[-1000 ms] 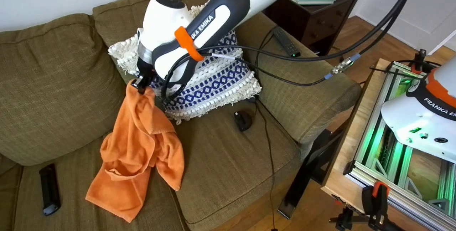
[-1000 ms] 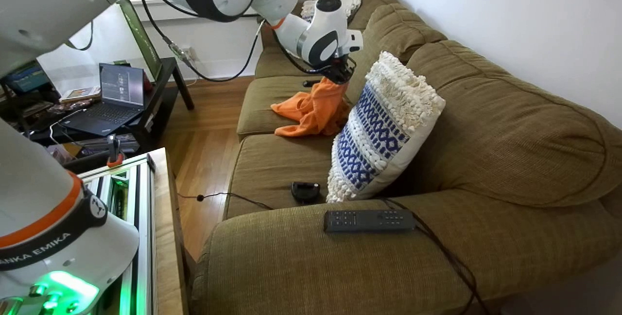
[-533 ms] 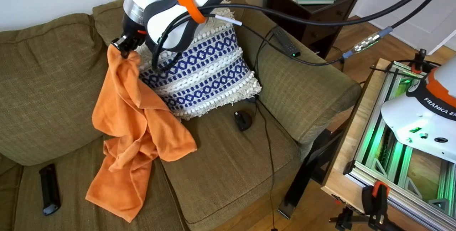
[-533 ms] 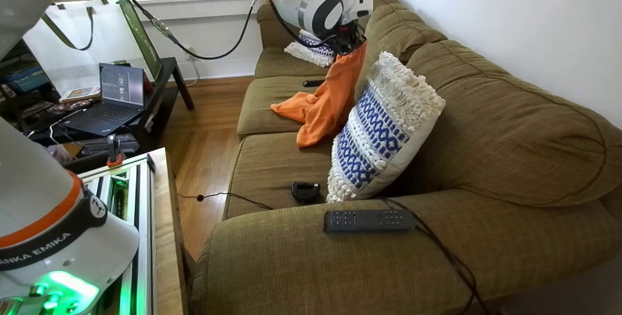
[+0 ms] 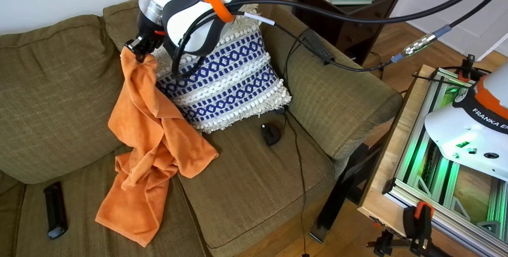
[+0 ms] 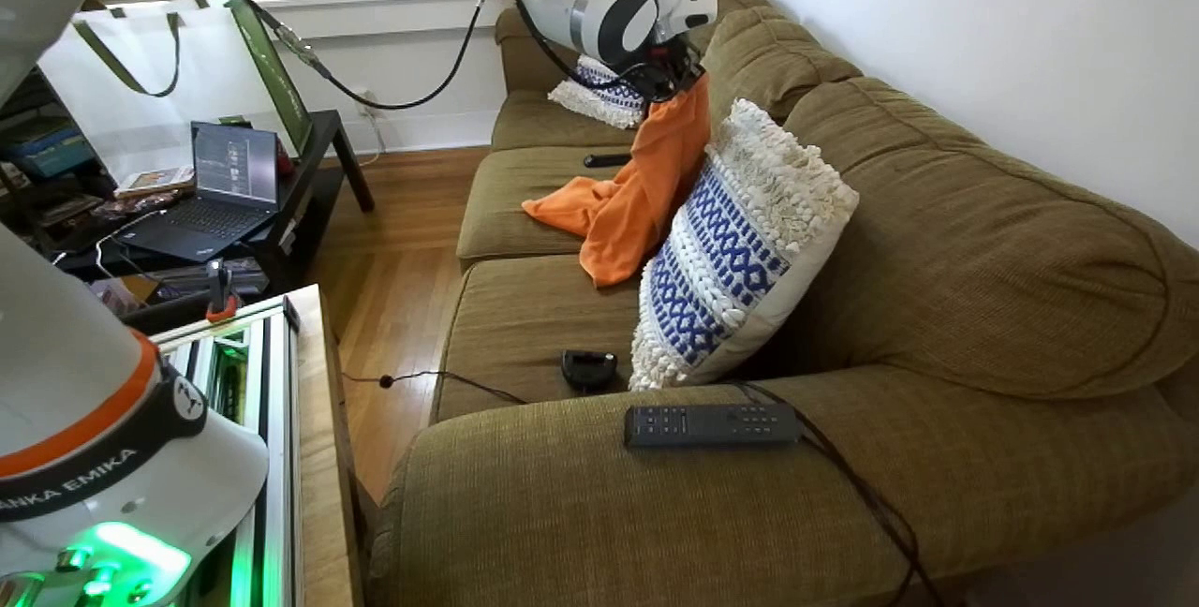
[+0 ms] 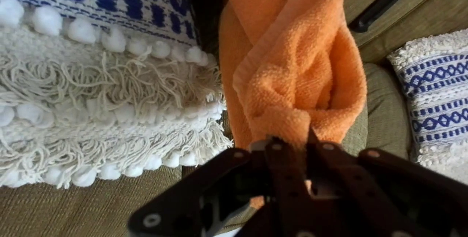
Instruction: Pick up the orange towel from the sofa seat and place it on the sofa back support of the right seat
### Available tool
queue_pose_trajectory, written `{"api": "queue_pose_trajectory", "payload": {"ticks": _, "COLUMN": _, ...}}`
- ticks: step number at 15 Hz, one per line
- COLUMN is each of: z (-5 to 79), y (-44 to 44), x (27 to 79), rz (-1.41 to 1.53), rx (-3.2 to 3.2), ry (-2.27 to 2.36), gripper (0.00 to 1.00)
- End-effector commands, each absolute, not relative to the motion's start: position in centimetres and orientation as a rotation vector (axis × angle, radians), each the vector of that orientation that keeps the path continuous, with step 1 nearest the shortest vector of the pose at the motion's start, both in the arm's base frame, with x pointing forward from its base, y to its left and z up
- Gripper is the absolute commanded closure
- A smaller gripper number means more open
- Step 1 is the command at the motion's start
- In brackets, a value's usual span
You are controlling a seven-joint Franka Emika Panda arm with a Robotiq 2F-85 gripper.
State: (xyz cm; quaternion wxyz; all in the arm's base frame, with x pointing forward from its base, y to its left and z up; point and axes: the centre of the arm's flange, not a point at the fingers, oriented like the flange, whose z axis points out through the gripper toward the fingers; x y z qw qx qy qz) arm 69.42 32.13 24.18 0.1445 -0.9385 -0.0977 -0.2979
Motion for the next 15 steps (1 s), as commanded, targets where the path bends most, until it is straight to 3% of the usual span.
{"api": "queue_pose_trajectory", "payload": {"ticks": 1, "z": 26.3, "y": 31.9, "x": 71.4, "rz": -1.019, "rx": -2.697, "ry": -0.271, "gripper": 0.97}}
{"api": "queue_pose_trajectory", "payload": {"ticks": 9, "z": 37.4, "y": 23.3, "x": 79.5, "rz": -1.599, "rx": -2.666, "ry": -0.131, "gripper": 0.97}}
{"api": "queue_pose_trajectory", "payload": {"ticks": 15, "z": 43.1, "y": 16.0, "x": 81.0, "rz": -1.913, "rx": -2.695, "ry": 0.132, "gripper": 0.97}}
